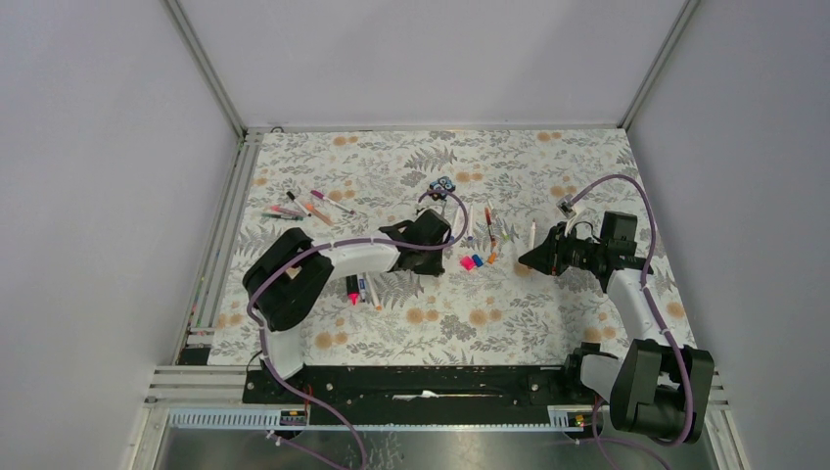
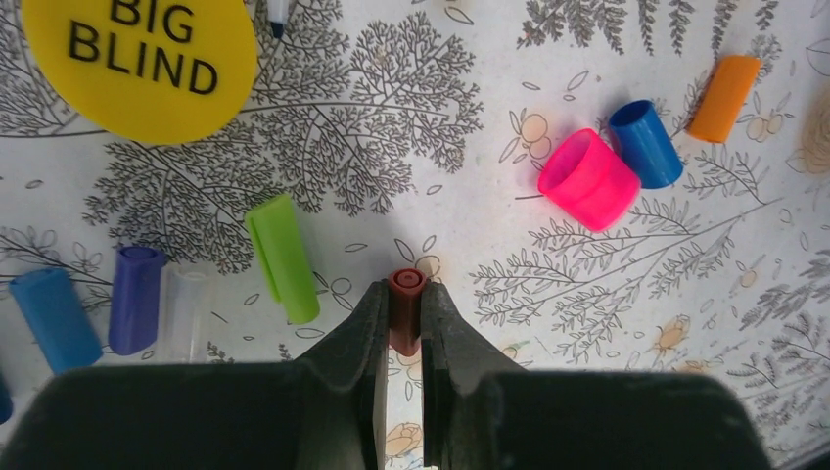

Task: Open the pen caps
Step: Place the pen cap at the center of the board.

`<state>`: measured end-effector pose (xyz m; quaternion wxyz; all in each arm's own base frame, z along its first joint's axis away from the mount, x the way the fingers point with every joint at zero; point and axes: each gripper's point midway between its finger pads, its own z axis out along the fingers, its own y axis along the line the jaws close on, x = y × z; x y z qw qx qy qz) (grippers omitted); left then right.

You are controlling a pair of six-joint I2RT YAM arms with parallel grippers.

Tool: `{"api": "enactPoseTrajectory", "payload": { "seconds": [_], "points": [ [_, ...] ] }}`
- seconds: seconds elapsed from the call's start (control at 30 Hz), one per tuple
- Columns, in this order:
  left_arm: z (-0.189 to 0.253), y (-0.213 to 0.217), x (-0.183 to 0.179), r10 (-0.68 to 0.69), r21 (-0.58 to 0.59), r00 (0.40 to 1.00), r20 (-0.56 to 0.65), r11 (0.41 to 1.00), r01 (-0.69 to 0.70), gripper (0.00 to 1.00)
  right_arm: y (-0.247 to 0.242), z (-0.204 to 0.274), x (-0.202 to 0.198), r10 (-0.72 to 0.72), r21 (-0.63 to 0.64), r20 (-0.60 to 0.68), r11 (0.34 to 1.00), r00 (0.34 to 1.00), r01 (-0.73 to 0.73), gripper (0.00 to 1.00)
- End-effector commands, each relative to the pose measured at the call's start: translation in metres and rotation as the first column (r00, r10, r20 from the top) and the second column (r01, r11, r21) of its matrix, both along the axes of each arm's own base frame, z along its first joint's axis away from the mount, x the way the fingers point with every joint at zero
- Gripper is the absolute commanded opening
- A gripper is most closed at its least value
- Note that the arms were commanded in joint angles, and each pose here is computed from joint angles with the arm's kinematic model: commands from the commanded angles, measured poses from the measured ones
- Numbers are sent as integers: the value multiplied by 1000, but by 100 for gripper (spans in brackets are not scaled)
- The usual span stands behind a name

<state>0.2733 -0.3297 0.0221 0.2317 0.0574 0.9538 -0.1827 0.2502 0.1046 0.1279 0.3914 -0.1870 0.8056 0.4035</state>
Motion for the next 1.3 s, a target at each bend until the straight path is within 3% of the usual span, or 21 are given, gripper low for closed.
{"api": "enactPoseTrajectory", "payload": {
  "seconds": [0.0, 0.17, 0.5, 0.67, 0.87, 1.03, 1.13, 1.27],
  "points": [
    [2, 8, 13, 1, 91, 999, 46, 996, -6, 11, -2, 12, 7, 6, -7, 46, 1000, 999, -6, 2],
    [0, 15, 16, -9, 148, 999, 45, 989, 2, 21, -2, 11, 7, 7, -7, 44, 1000, 999, -7, 2],
    [13, 9, 14, -28, 112, 998, 52, 993, 22, 39, -3, 11, 8, 3, -16, 51, 1000, 999, -2, 2],
    [44, 8, 16, -27, 50, 993, 116, 999, 22, 41, -4, 11, 8, 6, -32, 60, 999, 998, -4, 3],
    [105, 17, 19, -12, -49, 960, 281, 998, 27, 49, -8, 7, 5, 18, -68, 67, 998, 998, -14, 5],
    [148, 47, 17, 41, -104, 901, 433, 995, 5, 66, -15, -1, 13, 4, -112, 35, 994, 999, 0, 4],
    [166, 77, 20, 104, -130, 856, 507, 991, -44, 95, -23, -6, 24, -23, -143, -9, 990, 1000, 21, 2],
    [166, 135, 31, 242, -170, 820, 519, 969, -179, 99, -37, -13, 47, -87, -202, -84, 977, 993, 69, 0]
  ]
}}
